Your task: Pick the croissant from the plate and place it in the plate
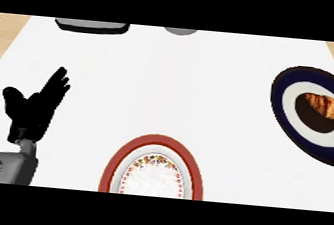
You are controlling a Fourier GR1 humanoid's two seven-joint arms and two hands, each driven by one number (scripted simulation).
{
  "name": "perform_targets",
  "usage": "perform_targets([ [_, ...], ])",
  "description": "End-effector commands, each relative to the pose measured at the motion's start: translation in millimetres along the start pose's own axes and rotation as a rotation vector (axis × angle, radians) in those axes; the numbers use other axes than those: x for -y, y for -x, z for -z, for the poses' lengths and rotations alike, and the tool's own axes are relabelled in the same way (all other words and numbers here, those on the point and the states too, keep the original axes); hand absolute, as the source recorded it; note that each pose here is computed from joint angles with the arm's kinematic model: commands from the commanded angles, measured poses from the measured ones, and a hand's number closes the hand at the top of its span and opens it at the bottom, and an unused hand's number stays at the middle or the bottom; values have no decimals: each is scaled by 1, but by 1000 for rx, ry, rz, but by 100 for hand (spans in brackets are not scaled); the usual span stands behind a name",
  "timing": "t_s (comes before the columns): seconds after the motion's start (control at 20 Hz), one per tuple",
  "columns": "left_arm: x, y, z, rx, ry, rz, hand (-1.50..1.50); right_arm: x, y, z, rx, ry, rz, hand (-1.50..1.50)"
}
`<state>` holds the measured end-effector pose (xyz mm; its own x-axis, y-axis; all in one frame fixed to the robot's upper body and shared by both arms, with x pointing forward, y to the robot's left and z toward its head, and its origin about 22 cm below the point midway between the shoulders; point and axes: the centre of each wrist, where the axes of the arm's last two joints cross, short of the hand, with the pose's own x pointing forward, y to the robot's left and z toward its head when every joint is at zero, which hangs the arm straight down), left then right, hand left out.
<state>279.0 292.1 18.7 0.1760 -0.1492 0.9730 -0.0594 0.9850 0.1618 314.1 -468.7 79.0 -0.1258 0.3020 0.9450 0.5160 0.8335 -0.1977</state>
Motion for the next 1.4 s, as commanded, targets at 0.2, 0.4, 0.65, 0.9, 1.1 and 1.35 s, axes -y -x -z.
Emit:
perform_targets([
  [0.2,-6,-7,-3,3,22,9,0,56,18,-14,-84,-70,234,-150],
  [0.4,-3,-5,1,12,6,11,0,68,15,-21,-50,-60,205,-150],
  [0.65,13,-15,1,9,9,5,0,91,50,-46,-30,-45,180,-150],
  [0.9,-3,-11,10,29,14,36,0,107,55,-45,-39,-15,170,-150],
  [1.1,5,-2,3,20,13,12,0,128,55,-53,-59,-31,160,-150],
  [1.35,1,-15,18,19,8,6,0,138,70,-71,-117,-20,85,-150],
])
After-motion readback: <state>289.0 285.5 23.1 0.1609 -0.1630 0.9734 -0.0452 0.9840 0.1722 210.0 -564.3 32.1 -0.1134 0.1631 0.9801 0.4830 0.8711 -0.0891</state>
